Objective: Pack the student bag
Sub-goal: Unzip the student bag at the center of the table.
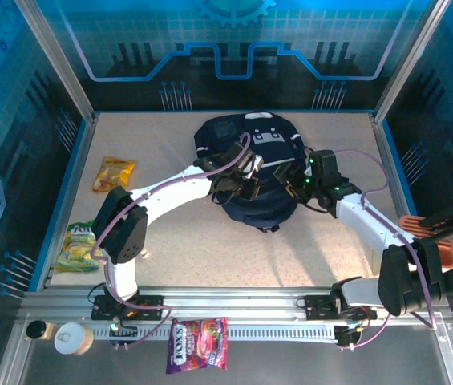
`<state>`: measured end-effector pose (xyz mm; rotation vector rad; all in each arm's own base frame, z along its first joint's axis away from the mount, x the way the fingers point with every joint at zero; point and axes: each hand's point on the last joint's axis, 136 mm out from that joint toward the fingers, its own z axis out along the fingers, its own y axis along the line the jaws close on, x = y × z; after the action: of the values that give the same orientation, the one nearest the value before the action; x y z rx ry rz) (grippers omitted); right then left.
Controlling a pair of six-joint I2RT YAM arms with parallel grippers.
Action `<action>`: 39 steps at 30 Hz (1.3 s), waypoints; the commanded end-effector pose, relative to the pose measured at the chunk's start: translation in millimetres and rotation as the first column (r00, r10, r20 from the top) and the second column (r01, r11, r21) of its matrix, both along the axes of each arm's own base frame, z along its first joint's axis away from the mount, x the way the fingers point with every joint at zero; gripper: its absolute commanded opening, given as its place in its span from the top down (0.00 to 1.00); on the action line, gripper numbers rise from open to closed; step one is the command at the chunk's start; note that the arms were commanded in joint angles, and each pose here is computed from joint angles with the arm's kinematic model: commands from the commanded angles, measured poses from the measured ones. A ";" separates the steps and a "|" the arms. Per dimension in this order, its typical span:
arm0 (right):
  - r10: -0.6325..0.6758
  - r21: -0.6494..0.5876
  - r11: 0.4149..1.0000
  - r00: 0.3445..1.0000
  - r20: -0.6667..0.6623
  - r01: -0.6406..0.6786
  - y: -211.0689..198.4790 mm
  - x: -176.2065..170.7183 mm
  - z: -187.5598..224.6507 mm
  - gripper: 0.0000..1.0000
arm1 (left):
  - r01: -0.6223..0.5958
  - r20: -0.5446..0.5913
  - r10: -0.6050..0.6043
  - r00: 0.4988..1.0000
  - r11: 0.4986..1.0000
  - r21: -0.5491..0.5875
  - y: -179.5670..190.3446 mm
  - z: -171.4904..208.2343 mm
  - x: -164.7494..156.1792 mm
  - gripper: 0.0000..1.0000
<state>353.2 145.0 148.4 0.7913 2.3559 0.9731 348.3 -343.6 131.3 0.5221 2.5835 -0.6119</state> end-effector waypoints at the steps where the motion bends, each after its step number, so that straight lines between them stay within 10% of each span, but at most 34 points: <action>1: 0.028 0.036 0.999 0.999 0.022 -0.029 15.8 10.2 17.0 0.40 | 0.051 0.001 -0.051 0.999 0.999 -0.014 -10.2 6.8 -4.3 1.00; 9: -0.138 -0.097 0.986 0.990 -0.041 0.134 -21.3 -6.5 2.7 0.39 | 0.046 0.009 -0.046 0.999 0.999 -0.003 -8.3 6.5 -3.5 1.00; 23: -0.055 0.028 0.998 0.998 -0.027 0.055 14.0 16.9 8.4 0.44 | 0.052 0.007 -0.052 0.999 0.999 0.005 -7.1 5.5 -4.6 1.00; 39: -0.137 -0.218 0.968 0.989 -0.059 0.122 -24.3 39.0 -18.3 0.75 | -0.003 0.003 0.003 1.000 0.993 0.121 63.9 -5.2 -19.2 1.00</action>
<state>378.9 144.1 129.9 0.8891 2.4268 0.7810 342.5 -311.6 124.6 0.5689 2.5856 -0.5140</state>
